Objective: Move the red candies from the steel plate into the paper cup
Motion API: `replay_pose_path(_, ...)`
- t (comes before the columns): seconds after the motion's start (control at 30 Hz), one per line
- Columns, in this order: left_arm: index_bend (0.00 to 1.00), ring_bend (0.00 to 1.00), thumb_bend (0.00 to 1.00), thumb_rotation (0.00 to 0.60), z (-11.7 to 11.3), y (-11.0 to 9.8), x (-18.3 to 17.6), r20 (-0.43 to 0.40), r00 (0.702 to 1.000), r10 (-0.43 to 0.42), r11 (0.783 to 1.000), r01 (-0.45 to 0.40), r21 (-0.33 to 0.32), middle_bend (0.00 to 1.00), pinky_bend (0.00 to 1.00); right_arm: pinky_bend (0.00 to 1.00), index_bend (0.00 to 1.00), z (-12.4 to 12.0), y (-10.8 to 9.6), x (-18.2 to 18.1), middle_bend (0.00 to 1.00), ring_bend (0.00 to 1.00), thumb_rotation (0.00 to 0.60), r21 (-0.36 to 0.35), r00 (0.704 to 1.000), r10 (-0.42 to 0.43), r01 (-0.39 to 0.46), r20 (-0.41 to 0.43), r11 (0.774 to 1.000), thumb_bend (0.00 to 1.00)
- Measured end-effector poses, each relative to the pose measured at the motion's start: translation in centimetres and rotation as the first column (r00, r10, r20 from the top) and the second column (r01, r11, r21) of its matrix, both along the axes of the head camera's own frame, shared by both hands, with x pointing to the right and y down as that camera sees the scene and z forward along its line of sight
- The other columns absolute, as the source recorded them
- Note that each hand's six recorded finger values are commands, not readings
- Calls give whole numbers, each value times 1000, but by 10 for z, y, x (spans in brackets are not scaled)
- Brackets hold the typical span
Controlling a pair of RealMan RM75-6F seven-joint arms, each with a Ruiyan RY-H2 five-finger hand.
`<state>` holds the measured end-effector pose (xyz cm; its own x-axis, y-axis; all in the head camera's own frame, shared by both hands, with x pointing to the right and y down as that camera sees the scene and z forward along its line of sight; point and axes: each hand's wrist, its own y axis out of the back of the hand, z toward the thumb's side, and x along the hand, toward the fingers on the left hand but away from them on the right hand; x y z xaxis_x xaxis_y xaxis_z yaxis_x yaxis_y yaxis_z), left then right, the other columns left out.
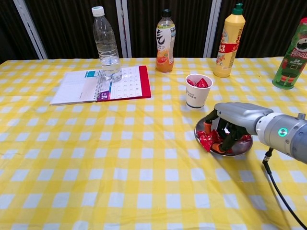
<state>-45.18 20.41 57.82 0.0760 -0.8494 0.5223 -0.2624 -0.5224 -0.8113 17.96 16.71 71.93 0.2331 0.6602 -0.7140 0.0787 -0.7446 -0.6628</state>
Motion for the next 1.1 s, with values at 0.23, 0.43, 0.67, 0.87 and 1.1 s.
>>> replay_pose_path(0.23,0,0,36,600,0,0,-1,-1,1000,-1,1000,1,0,0,0,1000,571,2,2,0,811,902,600,-4,1000,2,-2,0,1000,521)
replay_pose_path(0.43,0,0,35,600,0,0,-1,-3,1000,-2,1000,2,0,0,0,1000,595,0,0,-1,811,902,600,1,1000,3,-3,4,1000,583)
replay_pose_path(0.67,0,0,35,600,0,0,0,-7,1000,-2,1000,2,0,0,0,1000,604,-4,-2,0,811,901,600,9,1000,8,-8,7,1000,627)
replay_pose_path(0.87,0,0,35,600,-1,0,0,-5,1000,-3,1000,3,0,0,0,1000,605,-10,-8,2,811,901,600,27,1000,19,-19,5,999,636)
replay_pose_path(1.1,0,0,35,600,-1,0,0,-8,1000,0,1000,0,-1,0,0,1000,605,-32,-33,3,811,901,600,96,998,51,-53,23,994,636)
